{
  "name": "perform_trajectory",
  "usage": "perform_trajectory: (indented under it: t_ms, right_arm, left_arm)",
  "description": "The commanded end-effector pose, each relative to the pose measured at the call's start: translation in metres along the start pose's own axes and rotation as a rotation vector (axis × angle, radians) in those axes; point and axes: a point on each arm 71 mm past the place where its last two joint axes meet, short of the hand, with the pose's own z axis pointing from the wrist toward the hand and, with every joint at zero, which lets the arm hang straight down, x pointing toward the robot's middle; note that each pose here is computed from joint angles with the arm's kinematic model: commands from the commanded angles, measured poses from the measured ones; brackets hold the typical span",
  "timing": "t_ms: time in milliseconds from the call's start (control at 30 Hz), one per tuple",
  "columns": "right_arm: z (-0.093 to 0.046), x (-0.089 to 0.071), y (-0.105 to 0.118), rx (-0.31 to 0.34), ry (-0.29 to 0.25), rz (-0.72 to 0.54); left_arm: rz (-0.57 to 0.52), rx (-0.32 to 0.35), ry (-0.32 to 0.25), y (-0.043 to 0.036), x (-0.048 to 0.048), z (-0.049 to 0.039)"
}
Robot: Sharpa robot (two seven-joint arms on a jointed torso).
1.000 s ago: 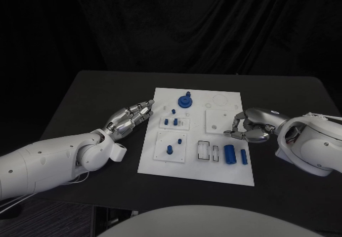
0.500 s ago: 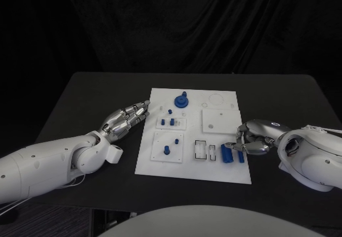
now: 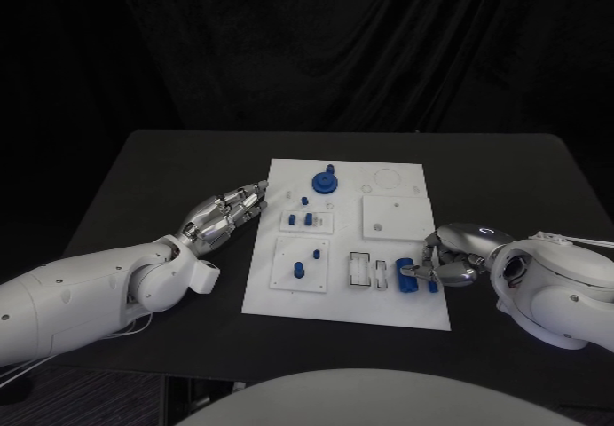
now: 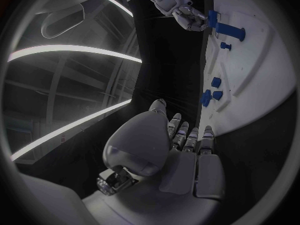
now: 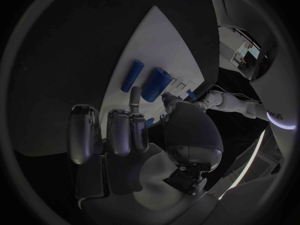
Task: Assemble the parts on the task board
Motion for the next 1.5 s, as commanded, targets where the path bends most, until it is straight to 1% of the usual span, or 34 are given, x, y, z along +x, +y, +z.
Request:
perform_trajectory:
  t_ms: [33, 500, 633, 700, 933, 1133, 1233, 1500]
  right_arm:
    - [0.001, 0.002, 0.000, 0.011, 0.009, -0.020]
    - [0.007, 0.004, 0.015, -0.051, 0.002, -0.008]
    - [0.009, 0.005, 0.017, -0.056, 0.009, -0.008]
    - [0.009, 0.006, 0.017, -0.053, 0.017, -0.011]
    - [0.015, 0.013, 0.017, -0.020, 0.079, -0.050]
    - [0.019, 0.017, 0.017, 0.001, 0.111, -0.072]
    - [0.022, 0.019, 0.019, 0.002, 0.127, -0.083]
    - [0.026, 0.024, 0.022, -0.010, 0.148, -0.081]
  left_arm:
    - [-0.015, 0.066, 0.009, -0.0042, 0.0015, 0.0003]
    - [-0.017, 0.057, 0.013, -0.0030, 0.0008, 0.0013]
    - [-0.018, 0.055, 0.014, -0.0027, 0.0008, 0.0015]
    - [-0.018, 0.054, 0.014, -0.0026, 0.0008, 0.0015]
    - [-0.020, 0.049, 0.016, -0.0021, 0.0011, 0.0017]
    - [-0.021, 0.043, 0.017, -0.0016, 0.0009, 0.0014]
    - [-0.023, 0.040, 0.019, -0.0011, 0.0010, 0.0016]
    - [-0.027, 0.033, 0.024, 0.0001, 0.0017, 0.0019]
